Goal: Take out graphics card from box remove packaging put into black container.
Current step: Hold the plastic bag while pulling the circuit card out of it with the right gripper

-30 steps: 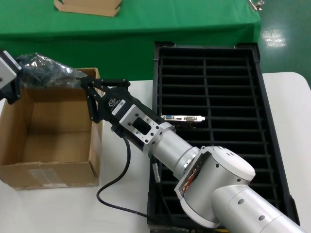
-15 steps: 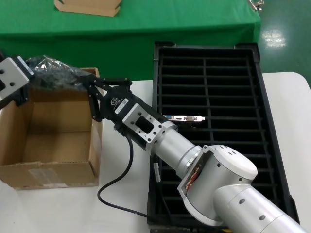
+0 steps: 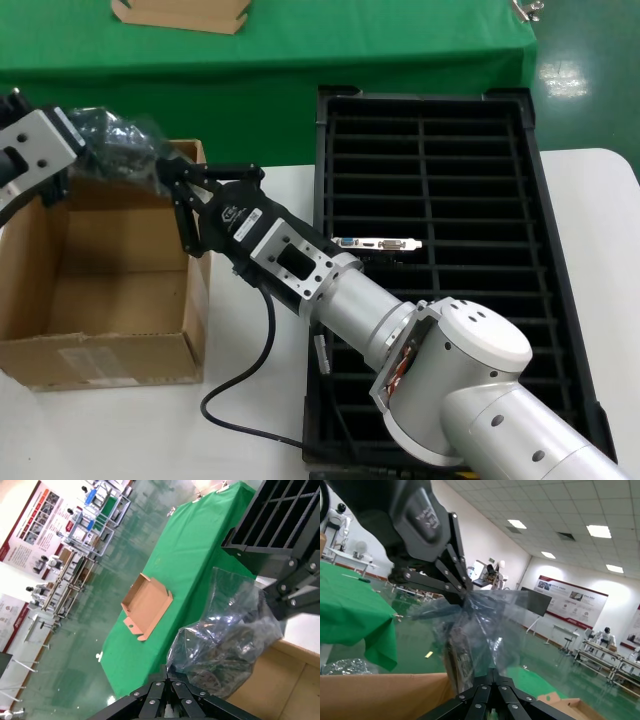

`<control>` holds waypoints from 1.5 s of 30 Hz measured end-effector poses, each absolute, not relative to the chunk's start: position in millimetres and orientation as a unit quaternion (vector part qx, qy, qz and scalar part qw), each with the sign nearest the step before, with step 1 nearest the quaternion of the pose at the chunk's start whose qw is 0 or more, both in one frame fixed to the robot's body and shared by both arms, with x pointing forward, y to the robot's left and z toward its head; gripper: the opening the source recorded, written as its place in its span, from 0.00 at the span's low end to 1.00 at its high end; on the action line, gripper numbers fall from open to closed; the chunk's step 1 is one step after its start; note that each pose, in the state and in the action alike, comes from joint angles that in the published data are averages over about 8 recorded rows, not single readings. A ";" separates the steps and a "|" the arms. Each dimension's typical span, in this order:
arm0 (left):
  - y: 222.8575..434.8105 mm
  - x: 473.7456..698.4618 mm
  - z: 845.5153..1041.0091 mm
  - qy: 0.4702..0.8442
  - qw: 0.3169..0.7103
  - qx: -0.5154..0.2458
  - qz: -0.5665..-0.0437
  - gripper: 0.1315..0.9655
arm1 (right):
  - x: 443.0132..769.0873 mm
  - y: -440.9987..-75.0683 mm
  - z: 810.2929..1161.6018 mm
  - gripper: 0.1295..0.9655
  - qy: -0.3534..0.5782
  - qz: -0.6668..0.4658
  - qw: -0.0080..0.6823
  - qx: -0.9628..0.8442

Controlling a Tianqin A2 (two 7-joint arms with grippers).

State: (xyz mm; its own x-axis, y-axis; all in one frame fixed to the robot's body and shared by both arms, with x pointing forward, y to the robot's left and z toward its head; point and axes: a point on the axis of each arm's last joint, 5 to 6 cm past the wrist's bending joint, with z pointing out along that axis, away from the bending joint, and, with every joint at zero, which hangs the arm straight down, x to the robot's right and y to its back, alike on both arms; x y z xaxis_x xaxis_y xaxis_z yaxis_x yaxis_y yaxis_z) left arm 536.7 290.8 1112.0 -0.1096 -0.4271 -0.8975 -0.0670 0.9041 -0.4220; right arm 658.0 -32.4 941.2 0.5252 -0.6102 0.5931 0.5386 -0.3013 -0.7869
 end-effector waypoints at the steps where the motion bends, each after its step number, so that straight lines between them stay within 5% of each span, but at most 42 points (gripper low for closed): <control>1: 290.2 537.6 1112.3 0.731 0.646 -0.168 -0.140 0.01 | 657.7 -32.1 941.3 0.00 0.027 -0.486 0.591 -0.643; 16: 288.3 545.1 1116.0 0.727 0.650 -0.170 -0.142 0.01 | 658.5 -36.8 939.0 0.04 0.026 -0.482 0.589 -0.648; 33: 279.9 546.3 1115.1 0.732 0.644 -0.156 -0.161 0.01 | 659.1 -42.7 934.8 0.33 0.033 -0.480 0.585 -0.653; 45: 274.7 546.1 1113.9 0.739 0.636 -0.142 -0.171 0.01 | 658.3 -42.6 933.6 0.26 0.031 -0.478 0.587 -0.653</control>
